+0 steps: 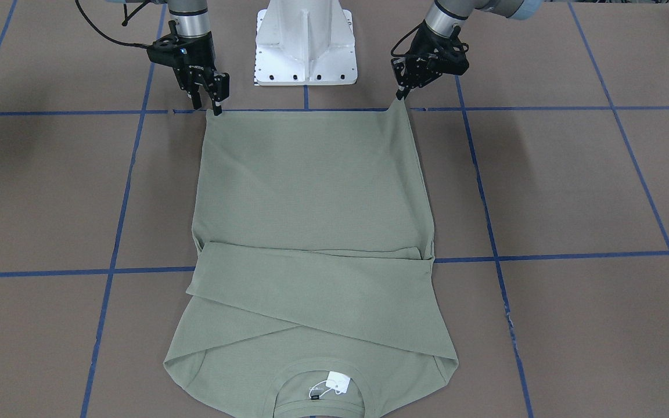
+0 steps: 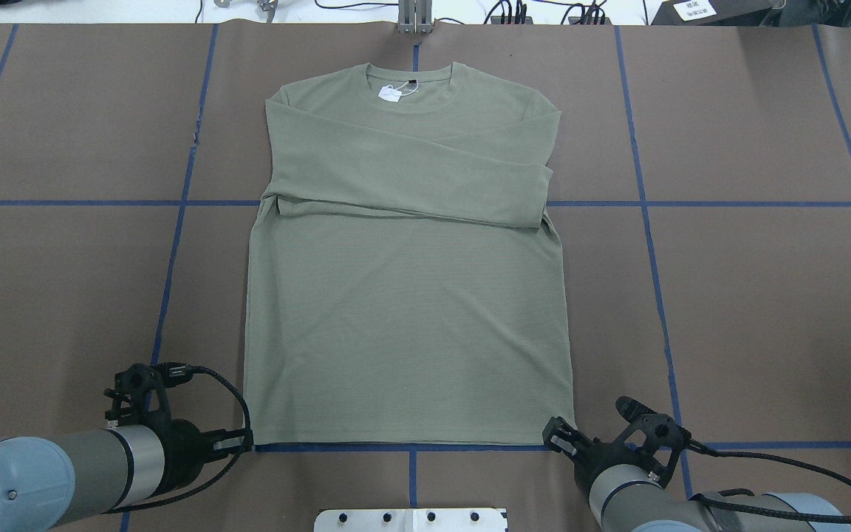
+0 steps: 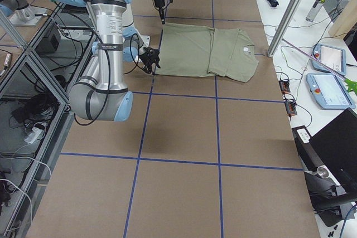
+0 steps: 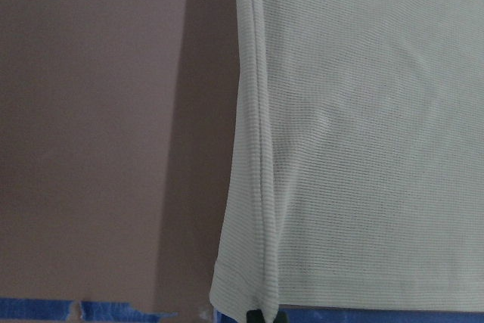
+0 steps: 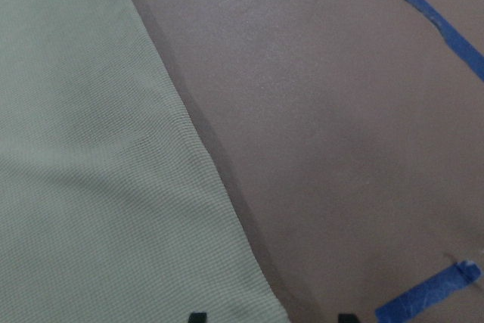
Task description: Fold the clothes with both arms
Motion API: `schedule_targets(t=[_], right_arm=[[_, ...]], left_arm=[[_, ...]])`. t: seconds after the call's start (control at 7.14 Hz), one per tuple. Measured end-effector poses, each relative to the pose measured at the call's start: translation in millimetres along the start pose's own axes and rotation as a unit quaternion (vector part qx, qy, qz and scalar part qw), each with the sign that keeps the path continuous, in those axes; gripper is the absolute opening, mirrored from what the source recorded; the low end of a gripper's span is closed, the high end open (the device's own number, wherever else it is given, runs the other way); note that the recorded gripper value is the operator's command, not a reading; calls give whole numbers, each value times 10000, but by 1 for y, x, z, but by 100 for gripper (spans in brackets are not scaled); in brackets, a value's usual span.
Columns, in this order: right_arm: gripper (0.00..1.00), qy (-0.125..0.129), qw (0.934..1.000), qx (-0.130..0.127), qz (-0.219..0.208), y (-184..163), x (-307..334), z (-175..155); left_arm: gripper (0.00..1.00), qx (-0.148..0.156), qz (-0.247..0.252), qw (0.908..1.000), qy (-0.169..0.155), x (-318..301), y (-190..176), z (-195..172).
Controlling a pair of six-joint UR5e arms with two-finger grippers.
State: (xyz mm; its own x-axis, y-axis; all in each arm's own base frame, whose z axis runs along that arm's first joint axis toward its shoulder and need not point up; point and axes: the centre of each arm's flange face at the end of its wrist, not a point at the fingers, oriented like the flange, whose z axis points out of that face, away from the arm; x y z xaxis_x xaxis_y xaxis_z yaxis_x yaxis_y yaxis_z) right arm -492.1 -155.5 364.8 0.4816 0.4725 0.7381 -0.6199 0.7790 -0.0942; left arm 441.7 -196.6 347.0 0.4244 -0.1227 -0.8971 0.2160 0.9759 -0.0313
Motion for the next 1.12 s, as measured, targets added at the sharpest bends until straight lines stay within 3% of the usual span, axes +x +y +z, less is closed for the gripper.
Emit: schedule_targets(t=[0.28, 0.56, 0.7, 0.84, 1.12], right_arm=[[47, -52, 10000, 70, 9, 3, -6, 4], [47, -86, 9999, 95, 28, 5, -12, 6], [30, -77, 9999, 113, 10, 5, -12, 8], [2, -71, 9999, 133, -25, 2, -12, 9], [0, 15, 9997, 196, -120, 0, -11, 10]], left_arm=[[0, -34, 22, 10000, 8, 1, 5, 0], [0, -56, 32, 10000, 34, 3, 8, -1], [0, -60, 33, 10000, 40, 3, 9, -1], [0, -65, 34, 10000, 44, 4, 9, -1], [0, -70, 34, 10000, 54, 5, 9, -2]])
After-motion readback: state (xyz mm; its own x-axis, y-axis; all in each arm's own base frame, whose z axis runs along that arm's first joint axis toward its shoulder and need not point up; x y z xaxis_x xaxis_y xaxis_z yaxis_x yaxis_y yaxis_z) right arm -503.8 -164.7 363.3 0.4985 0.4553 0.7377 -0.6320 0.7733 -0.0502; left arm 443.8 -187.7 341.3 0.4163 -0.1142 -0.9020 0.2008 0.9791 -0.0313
